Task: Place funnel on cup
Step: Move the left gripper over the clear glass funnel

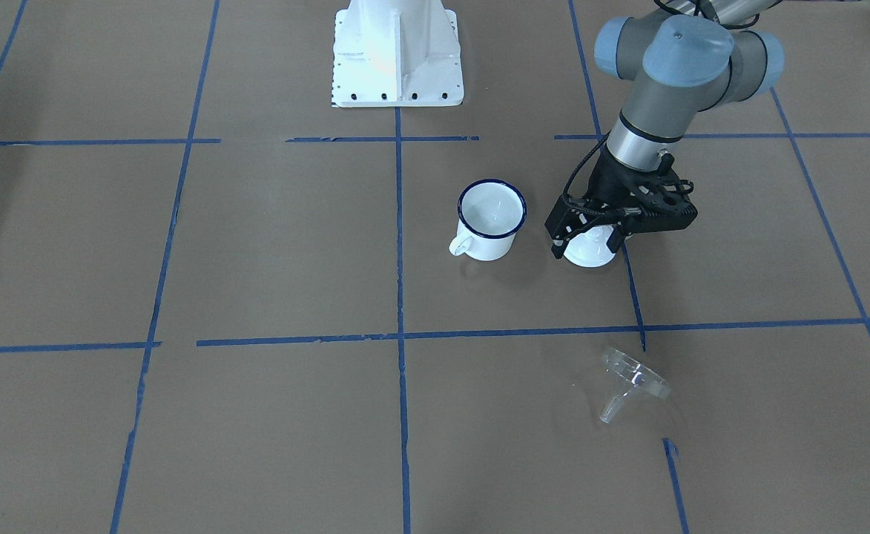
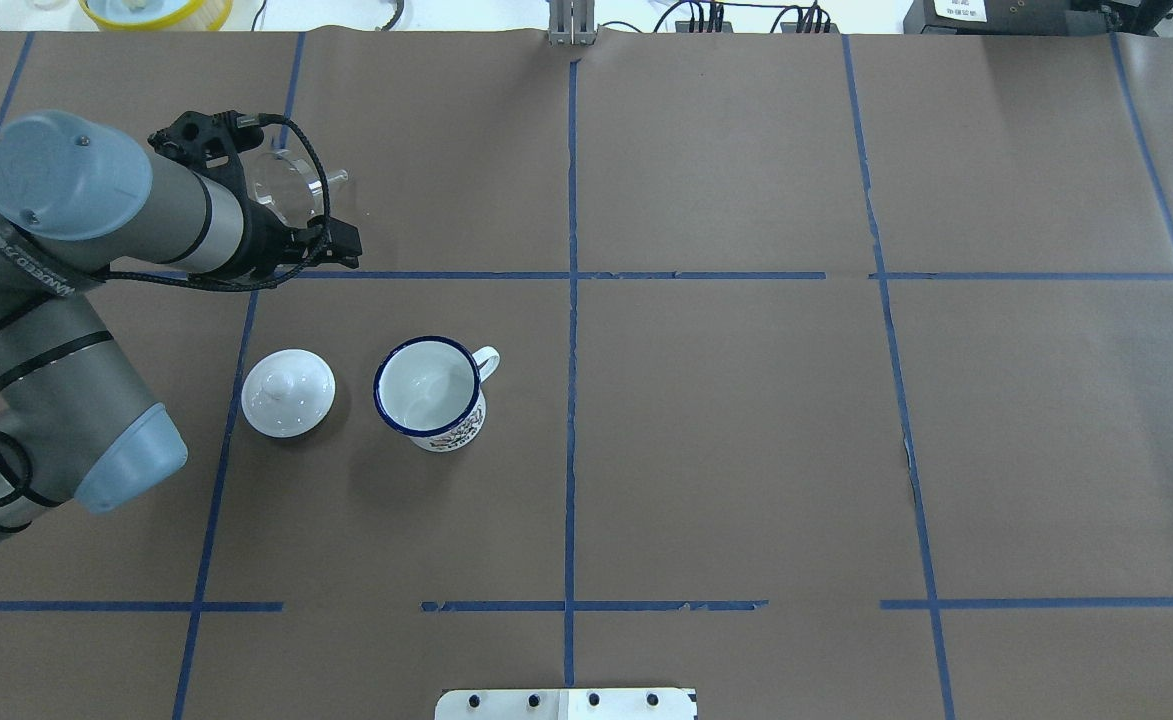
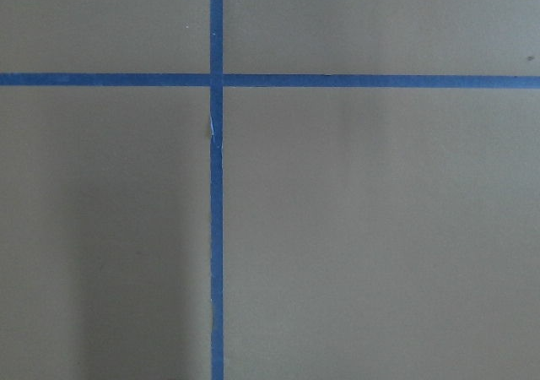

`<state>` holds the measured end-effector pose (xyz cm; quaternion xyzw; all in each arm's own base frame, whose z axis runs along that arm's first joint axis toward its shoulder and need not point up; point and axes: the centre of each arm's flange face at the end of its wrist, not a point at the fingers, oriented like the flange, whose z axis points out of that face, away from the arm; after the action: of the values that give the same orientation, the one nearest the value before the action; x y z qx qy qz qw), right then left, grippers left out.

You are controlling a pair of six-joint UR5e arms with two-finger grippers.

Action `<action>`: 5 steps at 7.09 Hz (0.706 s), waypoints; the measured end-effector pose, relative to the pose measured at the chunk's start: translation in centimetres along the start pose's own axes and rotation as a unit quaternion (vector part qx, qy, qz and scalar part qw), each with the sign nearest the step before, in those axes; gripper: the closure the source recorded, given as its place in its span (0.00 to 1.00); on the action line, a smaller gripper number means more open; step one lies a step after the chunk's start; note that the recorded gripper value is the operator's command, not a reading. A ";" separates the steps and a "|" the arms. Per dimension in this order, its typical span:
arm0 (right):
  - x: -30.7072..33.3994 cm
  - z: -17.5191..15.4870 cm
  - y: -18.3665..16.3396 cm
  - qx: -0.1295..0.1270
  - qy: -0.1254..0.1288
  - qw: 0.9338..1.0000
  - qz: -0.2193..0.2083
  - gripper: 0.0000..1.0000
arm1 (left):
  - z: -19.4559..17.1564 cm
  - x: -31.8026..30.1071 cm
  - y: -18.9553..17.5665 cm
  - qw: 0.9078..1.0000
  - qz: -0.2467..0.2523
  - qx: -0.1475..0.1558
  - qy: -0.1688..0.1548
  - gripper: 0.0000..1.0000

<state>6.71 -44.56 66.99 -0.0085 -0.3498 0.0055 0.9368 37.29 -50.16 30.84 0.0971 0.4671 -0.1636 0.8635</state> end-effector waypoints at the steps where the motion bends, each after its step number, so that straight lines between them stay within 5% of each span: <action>1: 0.0 0.0 0.0 0.000 0.000 1.000 0.000 0.00 | 1.0 -1.0 -1.6 0.999 -0.033 0.012 0.008 0.00; 5: 0.0 0.0 0.0 0.000 0.000 1.000 0.000 0.00 | 2.6 -6.8 -9.9 0.988 -0.137 0.069 0.035 0.00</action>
<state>6.71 -44.54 67.00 -0.0086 -0.3498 0.0055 0.9368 32.15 -58.89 37.82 0.0967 0.4935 -0.3086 0.8074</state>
